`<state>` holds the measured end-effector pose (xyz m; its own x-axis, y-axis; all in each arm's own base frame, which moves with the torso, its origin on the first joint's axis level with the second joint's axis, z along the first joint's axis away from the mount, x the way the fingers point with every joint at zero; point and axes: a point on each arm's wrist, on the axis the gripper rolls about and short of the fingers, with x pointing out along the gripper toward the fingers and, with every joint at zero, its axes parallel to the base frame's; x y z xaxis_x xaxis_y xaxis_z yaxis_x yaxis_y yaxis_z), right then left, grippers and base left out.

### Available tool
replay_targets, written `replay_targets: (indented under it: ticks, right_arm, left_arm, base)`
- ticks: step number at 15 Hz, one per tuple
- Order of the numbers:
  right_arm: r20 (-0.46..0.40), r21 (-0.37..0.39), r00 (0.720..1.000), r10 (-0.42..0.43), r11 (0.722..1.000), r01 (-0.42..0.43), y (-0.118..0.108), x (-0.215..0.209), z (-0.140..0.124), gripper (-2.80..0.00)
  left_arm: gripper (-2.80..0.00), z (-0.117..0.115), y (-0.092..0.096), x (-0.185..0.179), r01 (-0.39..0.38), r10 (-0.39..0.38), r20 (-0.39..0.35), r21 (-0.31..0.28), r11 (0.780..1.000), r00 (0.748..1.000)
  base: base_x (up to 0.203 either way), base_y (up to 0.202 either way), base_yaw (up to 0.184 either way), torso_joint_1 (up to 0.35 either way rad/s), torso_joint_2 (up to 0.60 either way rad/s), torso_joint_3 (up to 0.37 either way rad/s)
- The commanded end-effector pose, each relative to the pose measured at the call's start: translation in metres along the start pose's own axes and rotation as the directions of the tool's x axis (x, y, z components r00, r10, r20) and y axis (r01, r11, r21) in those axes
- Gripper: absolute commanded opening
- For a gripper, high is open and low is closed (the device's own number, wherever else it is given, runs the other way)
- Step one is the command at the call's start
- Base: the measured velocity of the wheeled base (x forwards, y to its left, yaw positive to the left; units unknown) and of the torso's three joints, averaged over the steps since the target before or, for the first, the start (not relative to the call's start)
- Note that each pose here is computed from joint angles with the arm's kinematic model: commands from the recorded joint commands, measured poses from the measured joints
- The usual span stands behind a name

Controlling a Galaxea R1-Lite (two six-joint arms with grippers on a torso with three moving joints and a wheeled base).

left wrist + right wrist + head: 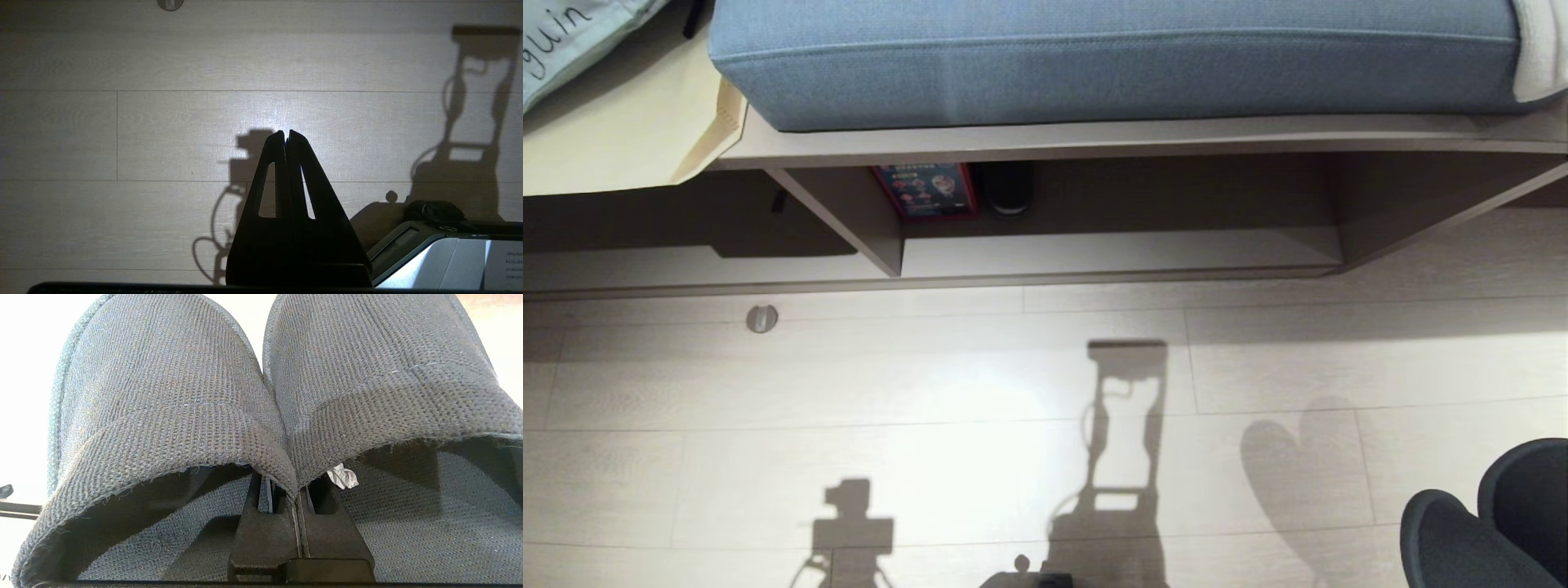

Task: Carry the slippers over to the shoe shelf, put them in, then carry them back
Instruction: Place the slippers into the shoe cabinet

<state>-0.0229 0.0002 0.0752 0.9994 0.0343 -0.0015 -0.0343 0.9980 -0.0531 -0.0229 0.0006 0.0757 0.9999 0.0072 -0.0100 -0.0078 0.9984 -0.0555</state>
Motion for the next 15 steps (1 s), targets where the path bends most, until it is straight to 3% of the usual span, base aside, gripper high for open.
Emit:
replay_targets:
  ticks: [1,15]
  right_arm:
    - [-0.002,0.000,1.000,0.001,1.000,-0.001,0.0000,0.0001,-0.0005,-2.80]
    - [-0.002,0.000,1.000,0.001,1.000,-0.001,0.0000,0.0001,-0.0005,-2.80]
  left_arm:
    - [-2.80,-0.0001,0.0000,-0.0001,0.000,0.000,0.001,-0.001,1.000,1.000]
    - [-2.80,-0.0001,0.0000,-0.0001,0.000,0.000,0.001,-0.001,1.000,1.000]
  base:
    - [0.000,0.000,0.000,0.002,0.01,-0.203]
    - [0.000,0.000,0.000,0.002,0.00,-0.197]
